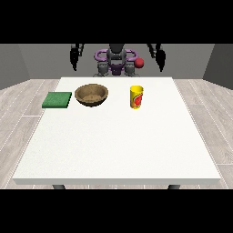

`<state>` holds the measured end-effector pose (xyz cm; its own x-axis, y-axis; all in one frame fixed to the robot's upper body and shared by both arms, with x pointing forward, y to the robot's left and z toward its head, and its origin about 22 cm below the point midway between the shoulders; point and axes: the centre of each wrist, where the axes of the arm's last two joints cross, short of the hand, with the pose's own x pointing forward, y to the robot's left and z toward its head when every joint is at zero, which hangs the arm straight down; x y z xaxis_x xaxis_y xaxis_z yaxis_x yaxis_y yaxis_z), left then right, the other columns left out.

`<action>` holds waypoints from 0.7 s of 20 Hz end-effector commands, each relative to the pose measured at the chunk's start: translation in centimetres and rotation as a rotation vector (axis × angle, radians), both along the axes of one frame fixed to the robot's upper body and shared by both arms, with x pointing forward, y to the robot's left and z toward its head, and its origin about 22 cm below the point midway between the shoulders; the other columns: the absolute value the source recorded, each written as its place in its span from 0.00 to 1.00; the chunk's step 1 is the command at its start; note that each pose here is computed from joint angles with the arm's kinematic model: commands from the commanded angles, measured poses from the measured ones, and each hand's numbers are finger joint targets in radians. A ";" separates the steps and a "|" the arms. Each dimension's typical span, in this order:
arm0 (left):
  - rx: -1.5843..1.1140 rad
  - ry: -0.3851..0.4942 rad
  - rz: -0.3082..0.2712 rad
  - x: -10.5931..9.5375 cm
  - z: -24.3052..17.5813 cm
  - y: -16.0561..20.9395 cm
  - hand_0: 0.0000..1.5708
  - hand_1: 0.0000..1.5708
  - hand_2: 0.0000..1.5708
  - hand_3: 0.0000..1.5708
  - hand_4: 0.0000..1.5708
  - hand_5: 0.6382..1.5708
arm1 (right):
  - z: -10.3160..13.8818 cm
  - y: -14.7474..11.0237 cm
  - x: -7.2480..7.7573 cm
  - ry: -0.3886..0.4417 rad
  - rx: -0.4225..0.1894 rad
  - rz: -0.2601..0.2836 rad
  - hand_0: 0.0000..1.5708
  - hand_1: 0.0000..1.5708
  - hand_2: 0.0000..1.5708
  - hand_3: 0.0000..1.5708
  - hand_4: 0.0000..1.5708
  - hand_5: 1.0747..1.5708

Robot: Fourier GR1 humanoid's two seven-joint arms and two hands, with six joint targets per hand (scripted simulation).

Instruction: Pick the cup and pour the ball into the bowl, then pick the bowl and place it on the pad

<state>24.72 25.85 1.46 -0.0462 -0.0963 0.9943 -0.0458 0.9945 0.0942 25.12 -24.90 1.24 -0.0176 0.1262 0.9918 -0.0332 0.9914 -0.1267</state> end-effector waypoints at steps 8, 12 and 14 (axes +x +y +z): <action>-0.084 -0.077 0.057 -1.8 -0.8 -3.5 0.00 0.00 0.00 0.00 0.00 0.88 | -2.7 -4.9 -3.8 -0.029 0.168 -0.050 0.00 0.00 0.00 0.00 0.04 0.98; -0.113 -0.180 -0.001 -2.1 -0.8 -5.5 0.00 0.00 0.00 0.00 0.00 0.90 | -4.2 -8.6 -3.9 -0.132 0.192 -0.073 0.00 0.00 0.00 0.00 0.02 0.99; -0.112 -0.211 0.009 -1.5 -2.0 -6.6 0.00 0.00 0.00 0.00 0.00 0.90 | -4.2 -7.0 -2.8 -0.144 0.186 -0.006 0.00 0.00 0.00 0.00 0.05 0.98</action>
<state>23.51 20.81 0.75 -0.2073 -0.0122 0.9782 -0.0679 0.9977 -0.0020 22.57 -30.70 -1.88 -0.1192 -0.0234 0.9926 -0.0040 0.9997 0.0231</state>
